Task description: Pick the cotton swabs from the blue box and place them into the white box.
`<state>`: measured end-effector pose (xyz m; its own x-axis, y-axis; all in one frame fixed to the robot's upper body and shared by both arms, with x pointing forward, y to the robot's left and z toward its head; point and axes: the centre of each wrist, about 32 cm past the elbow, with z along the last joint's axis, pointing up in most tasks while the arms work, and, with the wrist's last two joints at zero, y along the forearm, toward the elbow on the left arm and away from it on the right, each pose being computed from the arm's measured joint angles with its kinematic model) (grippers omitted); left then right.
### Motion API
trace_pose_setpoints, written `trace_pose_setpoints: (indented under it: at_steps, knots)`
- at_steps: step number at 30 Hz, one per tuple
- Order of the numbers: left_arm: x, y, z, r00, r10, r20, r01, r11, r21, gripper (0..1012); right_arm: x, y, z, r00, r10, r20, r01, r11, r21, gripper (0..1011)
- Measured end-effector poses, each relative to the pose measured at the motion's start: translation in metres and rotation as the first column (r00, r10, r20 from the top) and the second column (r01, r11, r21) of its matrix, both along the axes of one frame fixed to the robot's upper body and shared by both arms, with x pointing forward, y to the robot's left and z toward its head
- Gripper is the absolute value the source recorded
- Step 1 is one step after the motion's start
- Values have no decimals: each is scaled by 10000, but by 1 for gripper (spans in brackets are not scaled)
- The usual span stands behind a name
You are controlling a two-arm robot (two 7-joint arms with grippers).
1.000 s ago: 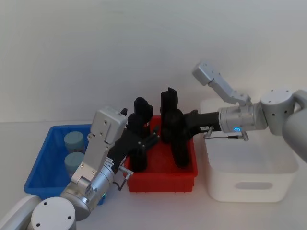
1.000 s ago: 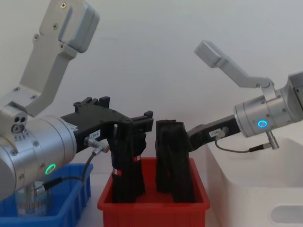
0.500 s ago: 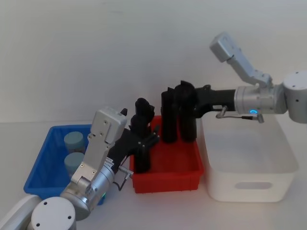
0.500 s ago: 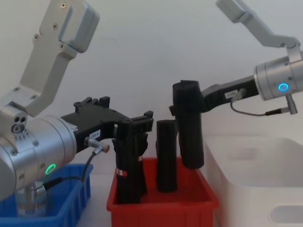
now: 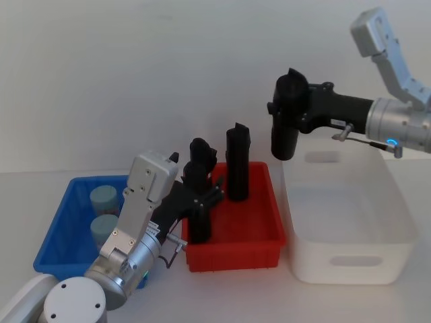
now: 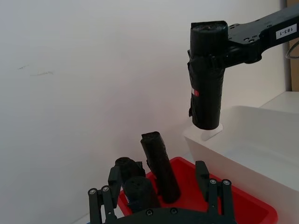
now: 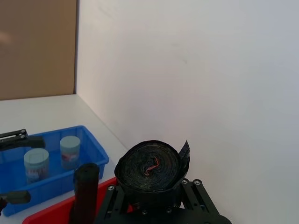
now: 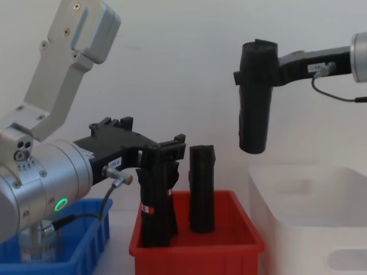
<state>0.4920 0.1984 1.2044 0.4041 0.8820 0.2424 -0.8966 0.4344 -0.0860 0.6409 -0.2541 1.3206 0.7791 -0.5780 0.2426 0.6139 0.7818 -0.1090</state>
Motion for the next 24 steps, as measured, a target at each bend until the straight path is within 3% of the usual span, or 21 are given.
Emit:
trace_pose_setpoints:
  at_steps: [5,11,17,24]
  knots:
    - [0,0,0,10000,0,0,0,10000,0,1004,-121,-119,-21,9976,-612,321,591,9963,619,445]
    - [0,0,0,10000,0,0,0,10000,0,1004,-205,-207,-83,9912,-1292,291,1255,9865,1056,445]
    - [0,0,0,10000,0,1,0,10000,0,1004,-259,-260,-194,9802,-1978,-131,1979,9726,1217,445]
    - [0,0,0,10000,0,0,0,10000,1,1004,-244,-278,-366,9604,-2625,-934,2716,9568,1036,445]
